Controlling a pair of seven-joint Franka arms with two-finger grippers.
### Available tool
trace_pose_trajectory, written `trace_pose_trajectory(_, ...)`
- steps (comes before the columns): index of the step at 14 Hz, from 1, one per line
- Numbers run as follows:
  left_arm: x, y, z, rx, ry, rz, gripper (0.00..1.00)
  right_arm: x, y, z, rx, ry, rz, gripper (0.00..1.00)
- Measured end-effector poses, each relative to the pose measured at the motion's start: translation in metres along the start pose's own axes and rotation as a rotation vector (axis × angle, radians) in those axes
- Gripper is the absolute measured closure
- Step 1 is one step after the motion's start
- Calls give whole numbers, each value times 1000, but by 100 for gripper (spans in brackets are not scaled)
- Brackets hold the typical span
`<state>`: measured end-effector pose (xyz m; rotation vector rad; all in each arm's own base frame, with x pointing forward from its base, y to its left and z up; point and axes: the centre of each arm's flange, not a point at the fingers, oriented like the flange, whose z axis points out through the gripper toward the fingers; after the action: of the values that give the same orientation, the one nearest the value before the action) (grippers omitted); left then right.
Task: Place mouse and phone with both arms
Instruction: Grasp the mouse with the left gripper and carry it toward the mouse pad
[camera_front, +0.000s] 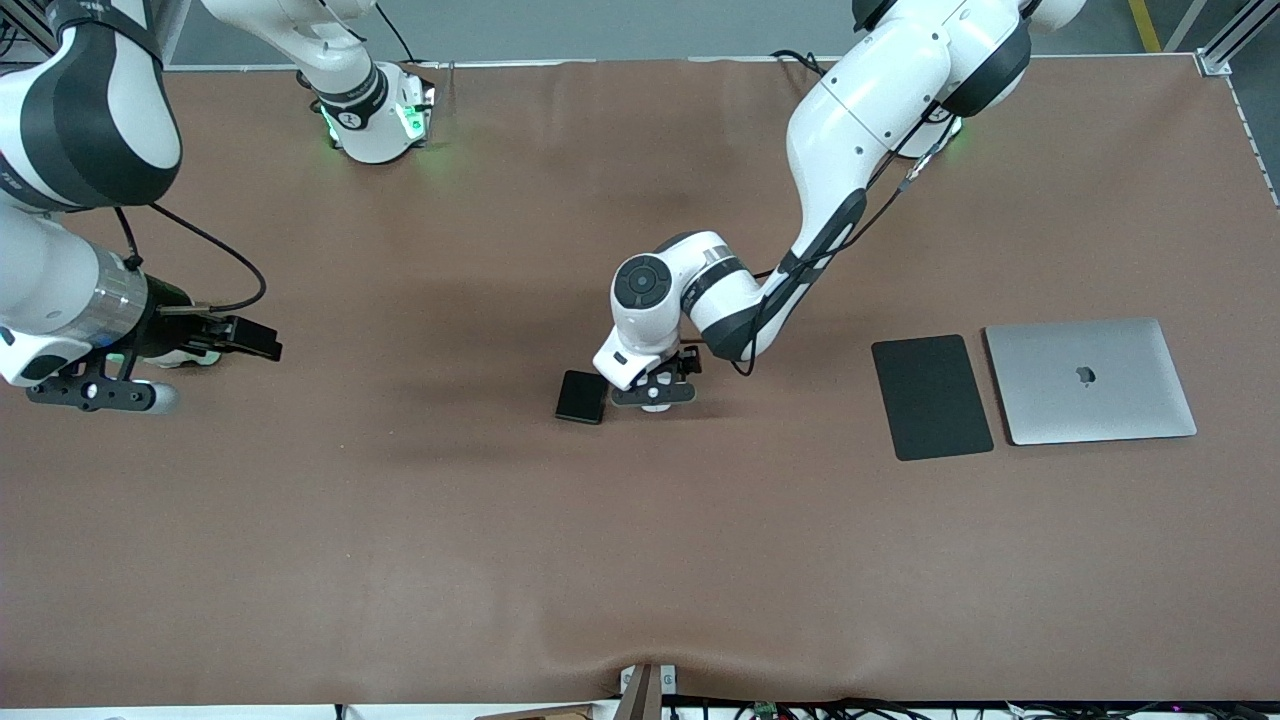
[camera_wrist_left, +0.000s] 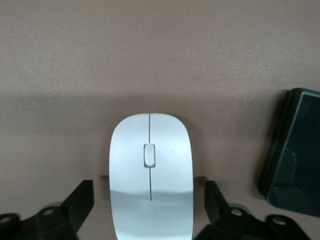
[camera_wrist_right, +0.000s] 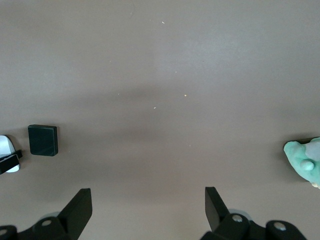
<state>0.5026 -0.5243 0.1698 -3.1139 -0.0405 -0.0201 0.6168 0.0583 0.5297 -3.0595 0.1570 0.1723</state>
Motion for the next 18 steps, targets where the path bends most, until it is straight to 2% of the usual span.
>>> trace_pose_trajectory(3,2,2,-2,-11,7,-3,38,0,-2,2,4,-5,24,0)
trace_pose_trajectory(7,22,-9,-37,-13,14,-48,38,0,-7,11,36,-30,70,0)
trace_pose_trajectory(9,36,-19,-109,-37,-16,-95,38,-1,-18,15,45,-37,93,0)
trace_pose_trajectory(11,44,-50,-209,-61,-51,-112,38,-6,-38,23,41,-44,82,0)
trace_pose_trajectory(14,54,-136,-316,-43,-93,-109,38,-15,-75,36,29,-55,94,0)
trace_pose_trajectory(16,70,-204,-336,-29,-103,-116,38,-19,-93,40,29,-42,98,0)
trace_pose_trajectory(18,80,-274,-328,-4,-129,-118,38,-20,-108,45,32,-28,87,0)
